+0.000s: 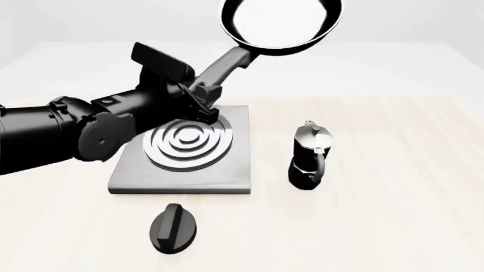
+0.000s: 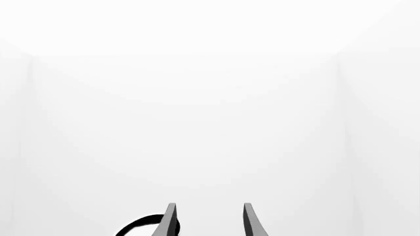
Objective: Put the frying pan on the stove.
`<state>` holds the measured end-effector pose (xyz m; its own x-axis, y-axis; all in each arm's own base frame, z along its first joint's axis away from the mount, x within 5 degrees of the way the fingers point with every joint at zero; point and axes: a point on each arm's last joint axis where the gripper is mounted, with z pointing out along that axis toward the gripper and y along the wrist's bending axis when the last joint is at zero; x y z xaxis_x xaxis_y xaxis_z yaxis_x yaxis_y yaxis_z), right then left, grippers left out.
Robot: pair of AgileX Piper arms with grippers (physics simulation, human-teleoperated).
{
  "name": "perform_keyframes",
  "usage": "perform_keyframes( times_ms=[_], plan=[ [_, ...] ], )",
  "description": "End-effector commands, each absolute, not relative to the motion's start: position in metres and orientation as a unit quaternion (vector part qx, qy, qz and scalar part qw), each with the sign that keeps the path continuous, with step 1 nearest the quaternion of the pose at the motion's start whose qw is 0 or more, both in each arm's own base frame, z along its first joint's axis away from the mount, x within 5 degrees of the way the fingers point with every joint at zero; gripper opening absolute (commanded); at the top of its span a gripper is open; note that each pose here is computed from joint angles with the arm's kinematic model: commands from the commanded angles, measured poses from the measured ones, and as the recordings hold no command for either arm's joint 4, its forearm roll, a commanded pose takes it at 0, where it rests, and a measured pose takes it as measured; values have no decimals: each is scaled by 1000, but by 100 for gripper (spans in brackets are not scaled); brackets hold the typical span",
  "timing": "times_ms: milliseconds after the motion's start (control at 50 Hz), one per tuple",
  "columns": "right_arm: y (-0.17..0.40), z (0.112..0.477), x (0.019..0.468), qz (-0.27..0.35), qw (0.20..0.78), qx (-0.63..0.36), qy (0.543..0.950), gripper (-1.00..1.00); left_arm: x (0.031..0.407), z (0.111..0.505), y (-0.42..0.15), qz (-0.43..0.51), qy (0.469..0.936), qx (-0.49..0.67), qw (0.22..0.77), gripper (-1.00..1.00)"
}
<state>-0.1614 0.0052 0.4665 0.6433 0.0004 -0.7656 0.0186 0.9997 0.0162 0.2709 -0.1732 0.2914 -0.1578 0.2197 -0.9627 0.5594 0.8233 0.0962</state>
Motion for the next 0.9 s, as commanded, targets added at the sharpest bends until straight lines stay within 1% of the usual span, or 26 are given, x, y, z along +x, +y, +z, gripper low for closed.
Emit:
perform_keyframes(
  times_ms=[20, 240, 700, 800, 900],
  plan=[
    [5, 466, -161, -6, 907, 12, 422, 100, 251, 289, -150, -144, 747, 235, 605, -100],
    [5, 467, -161, -6, 907, 11, 422, 100, 235, 282, -132, -137, 760, 223, 595, -100],
    [5, 467, -165, -7, 907, 10, 421, 100, 207, 286, -101, -116, 780, 204, 580, -100],
    [5, 468, -165, -7, 907, 10, 421, 100, 200, 277, -99, -118, 790, 204, 567, -100],
    [5, 467, -165, -6, 907, 9, 422, 100, 196, 276, -94, -116, 793, 196, 565, -100]
  ],
)
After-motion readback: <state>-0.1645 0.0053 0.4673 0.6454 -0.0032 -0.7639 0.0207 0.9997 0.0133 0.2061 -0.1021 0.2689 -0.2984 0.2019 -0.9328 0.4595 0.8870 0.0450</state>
